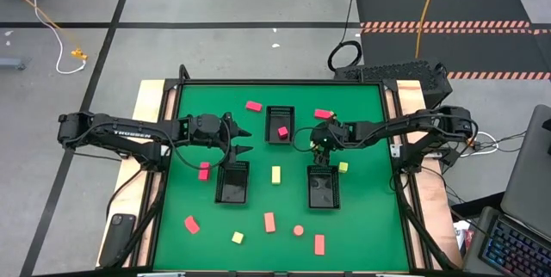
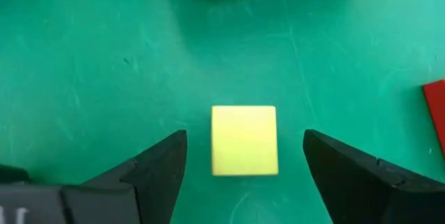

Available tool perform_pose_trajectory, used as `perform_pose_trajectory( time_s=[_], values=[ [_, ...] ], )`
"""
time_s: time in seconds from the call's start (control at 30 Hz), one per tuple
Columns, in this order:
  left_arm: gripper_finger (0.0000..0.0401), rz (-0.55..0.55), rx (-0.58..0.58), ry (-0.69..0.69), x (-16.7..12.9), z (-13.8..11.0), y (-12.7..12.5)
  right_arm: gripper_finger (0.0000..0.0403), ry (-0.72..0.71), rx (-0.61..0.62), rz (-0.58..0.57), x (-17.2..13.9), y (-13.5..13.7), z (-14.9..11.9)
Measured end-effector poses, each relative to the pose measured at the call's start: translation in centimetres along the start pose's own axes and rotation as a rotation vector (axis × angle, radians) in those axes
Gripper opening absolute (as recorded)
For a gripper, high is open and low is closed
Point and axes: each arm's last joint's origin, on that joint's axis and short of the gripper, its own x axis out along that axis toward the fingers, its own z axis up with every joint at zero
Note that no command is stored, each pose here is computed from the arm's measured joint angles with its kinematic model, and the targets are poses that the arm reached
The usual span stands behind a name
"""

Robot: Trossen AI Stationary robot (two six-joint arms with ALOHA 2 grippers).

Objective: Sort & place blocks by color
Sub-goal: Put the green block into the bottom right black bin

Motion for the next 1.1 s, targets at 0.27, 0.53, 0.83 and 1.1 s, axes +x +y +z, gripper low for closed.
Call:
perform_pose_trajectory(
  time_s=[0.27,0.53,0.83,1.1],
  values=[
    [0.0232,0.0,-0.005,0.0,0.0,0.0,0.0,0.0219,-0.003,-0.017,-0.001,0.0,0.0,0.0],
    [0.0232,0.0,-0.008,0.0,0.0,0.0,0.0,0.0138,0.022,-0.035,-0.006,0.7,-0.1,-0.2],
    [0.0232,0.004,-0.011,0.002,0.0,0.0,0.0,0.0124,-0.006,-0.071,-0.006,0.4,-0.2,0.1],
    [0.0232,0.083,-0.02,-0.004,0.0,0.0,0.3,0.0124,-0.08,-0.11,0.023,-4.7,0.5,2.2]
  ],
)
